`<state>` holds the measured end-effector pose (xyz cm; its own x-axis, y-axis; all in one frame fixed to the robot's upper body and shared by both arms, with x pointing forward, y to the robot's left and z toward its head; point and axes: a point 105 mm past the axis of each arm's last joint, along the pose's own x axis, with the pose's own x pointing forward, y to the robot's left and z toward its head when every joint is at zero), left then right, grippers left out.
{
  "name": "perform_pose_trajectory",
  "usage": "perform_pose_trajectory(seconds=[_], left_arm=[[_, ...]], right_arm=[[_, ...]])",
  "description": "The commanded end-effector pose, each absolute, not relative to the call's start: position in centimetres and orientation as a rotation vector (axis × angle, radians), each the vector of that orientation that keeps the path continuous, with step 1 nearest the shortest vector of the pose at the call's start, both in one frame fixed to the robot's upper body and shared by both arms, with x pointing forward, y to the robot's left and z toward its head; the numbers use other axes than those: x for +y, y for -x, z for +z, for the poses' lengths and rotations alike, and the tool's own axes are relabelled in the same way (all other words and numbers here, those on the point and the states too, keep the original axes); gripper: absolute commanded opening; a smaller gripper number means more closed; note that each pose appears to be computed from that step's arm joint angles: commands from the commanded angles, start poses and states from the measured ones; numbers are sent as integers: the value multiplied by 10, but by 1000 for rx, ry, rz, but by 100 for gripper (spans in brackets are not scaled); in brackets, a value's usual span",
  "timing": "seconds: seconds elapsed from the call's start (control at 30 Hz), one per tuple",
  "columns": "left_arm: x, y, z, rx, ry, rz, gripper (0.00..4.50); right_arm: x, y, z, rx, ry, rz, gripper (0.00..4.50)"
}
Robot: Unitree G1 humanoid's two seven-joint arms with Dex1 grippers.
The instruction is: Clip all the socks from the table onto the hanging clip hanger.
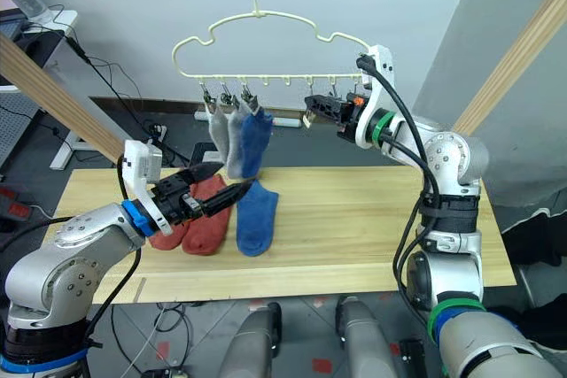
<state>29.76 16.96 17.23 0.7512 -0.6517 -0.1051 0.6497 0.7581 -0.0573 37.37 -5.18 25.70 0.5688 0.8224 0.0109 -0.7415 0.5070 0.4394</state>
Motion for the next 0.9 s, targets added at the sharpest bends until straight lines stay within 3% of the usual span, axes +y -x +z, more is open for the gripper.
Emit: perform_pose_trajectory(seconds=[0.03, 0.67, 0.8, 0.9], left_arm=[[169, -293, 172, 113, 54, -714, 450], [159, -288, 168, 109, 36, -758, 450], [158, -288, 168, 108, 35, -760, 450], [158, -288, 166, 110, 36, -759, 450]], right_arm=[[-44, -357, 274, 243, -497, 1097, 94], [-45, -361, 276, 335, -583, 1113, 94], [-46, -365, 275, 341, -583, 1087, 37], [-46, -366, 273, 342, -561, 1077, 37]])
